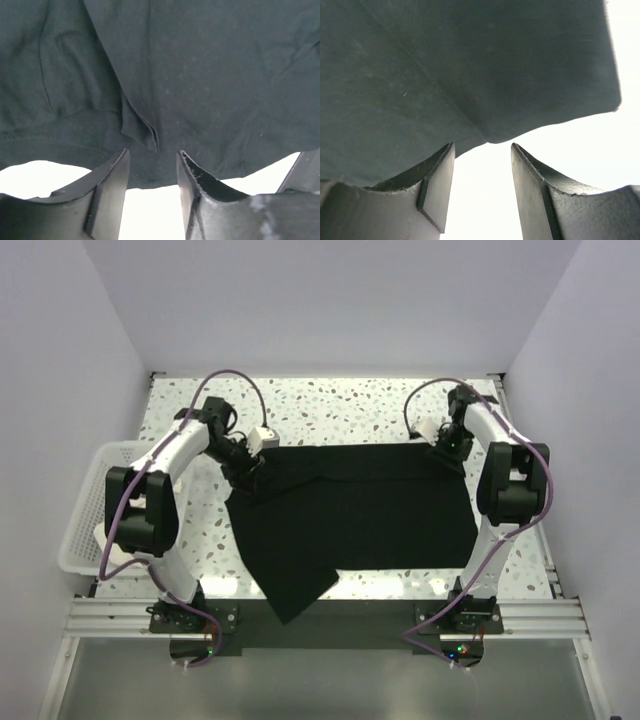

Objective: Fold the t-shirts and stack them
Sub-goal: Fold the tshirt

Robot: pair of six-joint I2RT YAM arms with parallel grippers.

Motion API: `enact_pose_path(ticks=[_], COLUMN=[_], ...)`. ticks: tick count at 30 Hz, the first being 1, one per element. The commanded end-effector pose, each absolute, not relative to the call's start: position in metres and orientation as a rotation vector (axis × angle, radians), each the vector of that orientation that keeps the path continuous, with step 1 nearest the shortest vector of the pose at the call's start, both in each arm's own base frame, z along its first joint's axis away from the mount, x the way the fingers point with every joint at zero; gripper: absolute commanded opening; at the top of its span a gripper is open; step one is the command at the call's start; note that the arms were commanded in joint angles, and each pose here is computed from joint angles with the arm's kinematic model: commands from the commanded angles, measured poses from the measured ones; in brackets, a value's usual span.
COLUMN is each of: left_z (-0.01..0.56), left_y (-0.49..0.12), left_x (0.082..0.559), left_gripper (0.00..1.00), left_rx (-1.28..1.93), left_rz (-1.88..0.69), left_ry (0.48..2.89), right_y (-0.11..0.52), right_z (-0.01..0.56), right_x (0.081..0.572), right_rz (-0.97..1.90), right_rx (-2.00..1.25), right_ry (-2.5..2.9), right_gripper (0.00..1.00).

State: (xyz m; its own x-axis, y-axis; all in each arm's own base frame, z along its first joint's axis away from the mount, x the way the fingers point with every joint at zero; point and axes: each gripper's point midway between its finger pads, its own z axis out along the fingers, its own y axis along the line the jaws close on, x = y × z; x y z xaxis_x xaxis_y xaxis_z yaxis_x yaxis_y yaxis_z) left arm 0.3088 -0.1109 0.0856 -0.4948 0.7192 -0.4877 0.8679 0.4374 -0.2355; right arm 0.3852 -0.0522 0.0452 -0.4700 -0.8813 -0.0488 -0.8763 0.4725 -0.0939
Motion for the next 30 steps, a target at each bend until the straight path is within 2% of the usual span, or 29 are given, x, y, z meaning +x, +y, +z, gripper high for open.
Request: enact_pose_path(ticks=[1,8,11,24,27,30], left_z=[0.107,0.103,0.094,0.050,0.051,0.053], left_y=[-0.127,-0.158,-0.169,-0.198,-0.208,-0.221], left_x=[0.327,0.393,0.407,0.392,0.382,0.365], left_gripper=[0.49,0.56,0.56,0.55,0.50,0.40], left_rx=[1.340,1.041,0.966,0.961,0.994,1.079], left_rz=[-0.750,-0.818,-0.878,-1.015,-1.054,-1.087], left_ry=[2.290,2.307,2.340,2.443,2.429,2.407], right_y=[-0.032,-0.005,-0.005,0.037,0.036,0.038], right_z=[0.089,0.097,0.093,0.108,0.109,0.113], right_x=[0.403,0.418,0.421,0.433,0.435,0.435], right_rz=[0.009,0.144,0.145,0.278,0.268,0.277], right_rx=[-1.424,-1.151,-1.081,-1.022,-1.027,-1.030], right_ry=[2.579,2.652,2.689,2.638,2.636,2.625], right_gripper=[0.52,0.48,0.46,0.47,0.47,0.47])
